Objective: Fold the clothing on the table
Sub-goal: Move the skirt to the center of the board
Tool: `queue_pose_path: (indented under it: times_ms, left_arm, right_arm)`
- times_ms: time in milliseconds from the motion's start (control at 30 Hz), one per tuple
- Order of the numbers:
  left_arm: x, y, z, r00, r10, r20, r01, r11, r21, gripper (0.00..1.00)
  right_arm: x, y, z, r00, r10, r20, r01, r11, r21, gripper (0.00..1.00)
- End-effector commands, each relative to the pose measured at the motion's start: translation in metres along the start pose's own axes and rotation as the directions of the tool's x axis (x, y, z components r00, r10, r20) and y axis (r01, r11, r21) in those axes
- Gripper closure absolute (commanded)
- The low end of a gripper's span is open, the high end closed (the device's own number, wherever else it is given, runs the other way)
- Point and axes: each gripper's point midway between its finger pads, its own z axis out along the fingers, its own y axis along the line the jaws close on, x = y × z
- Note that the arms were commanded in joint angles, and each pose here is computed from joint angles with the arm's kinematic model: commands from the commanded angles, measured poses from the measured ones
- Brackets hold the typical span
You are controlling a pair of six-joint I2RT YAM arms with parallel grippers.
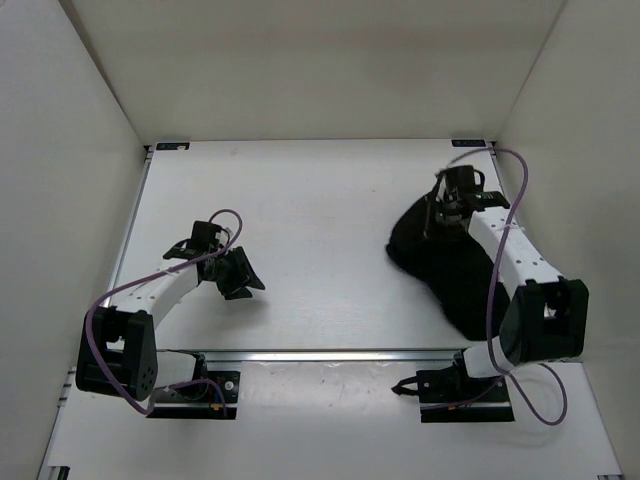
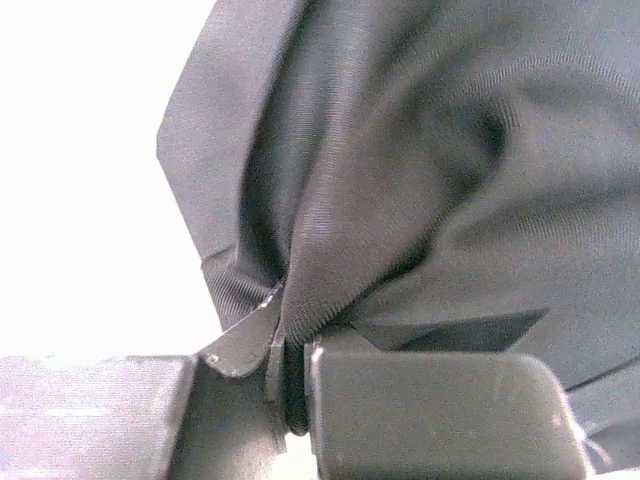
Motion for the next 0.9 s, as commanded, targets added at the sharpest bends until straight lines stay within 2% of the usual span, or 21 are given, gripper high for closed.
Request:
queue_pose_path:
  times_ms: [0, 67, 167, 233, 333, 367, 433, 533, 600, 700, 767, 867]
  left_arm:
    - [-0.003, -0.006, -0.002, 0.999, -0.039, 0.011, 0.038, 0.997, 0.073, 0.47]
    - [-0.006, -0.010, -0.006, 0.998, -0.057, 0.029, 0.053, 0.993, 0.102, 0.47]
    - [-0.025, -0.020, -0.023, 0.992, -0.050, 0.118, 0.036, 0.992, 0.120, 0.46]
    - [-0.037, -0.028, -0.036, 0.984, -0.057, 0.168, 0.033, 0.989, 0.144, 0.46]
    - [-0.059, -0.041, -0.062, 0.962, -0.061, 0.268, 0.016, 0.986, 0.167, 0.45]
    - [-0.063, -0.047, -0.070, 0.953, -0.046, 0.300, -0.007, 0.985, 0.174, 0.44]
    - [-0.066, -0.049, -0.074, 0.950, -0.041, 0.310, -0.010, 0.987, 0.161, 0.41]
    - [-0.065, -0.049, -0.071, 0.956, -0.007, 0.295, -0.033, 0.991, 0.131, 0.41]
    - [-0.062, -0.050, -0.065, 0.960, 0.008, 0.280, -0.044, 0.992, 0.120, 0.41]
    - [-0.051, -0.053, -0.050, 0.971, 0.022, 0.238, -0.050, 0.992, 0.113, 0.41]
    - [-0.040, -0.059, -0.039, 0.980, 0.028, 0.197, -0.053, 0.991, 0.122, 0.41]
    - [-0.028, -0.069, -0.027, 0.983, 0.061, 0.171, -0.083, 0.989, 0.122, 0.41]
  right_arm:
    - [-0.092, 0.143, -0.143, 0.904, 0.043, 0.426, 0.230, 0.790, -0.568, 1.00]
    - [-0.100, 0.170, -0.173, 0.885, 0.052, 0.463, 0.270, 0.753, -0.600, 1.00]
    - [-0.104, 0.192, -0.183, 0.872, 0.008, 0.490, 0.310, 0.764, -0.566, 1.00]
    - [-0.097, 0.198, -0.179, 0.896, 0.012, 0.445, 0.293, 0.737, -0.609, 1.00]
    - [-0.079, 0.189, -0.155, 0.932, 0.018, 0.363, 0.224, 0.758, -0.613, 1.00]
    - [-0.065, 0.184, -0.145, 0.946, 0.014, 0.325, 0.194, 0.778, -0.597, 0.96]
    - [-0.026, 0.162, -0.112, 0.979, 0.007, 0.203, 0.104, 0.841, -0.531, 0.61]
    - [0.001, 0.111, -0.082, 0.988, 0.026, 0.155, 0.028, 0.942, -0.333, 0.41]
    - [0.004, 0.082, -0.075, 0.987, 0.035, 0.156, 0.004, 0.971, -0.240, 0.40]
    - [0.003, 0.068, -0.073, 0.985, 0.027, 0.168, 0.012, 0.974, -0.227, 0.41]
    - [0.005, 0.077, -0.072, 0.983, -0.003, 0.184, 0.051, 0.964, -0.261, 0.48]
    - [0.026, 0.110, -0.065, 0.982, -0.097, 0.162, 0.145, 0.936, -0.321, 0.50]
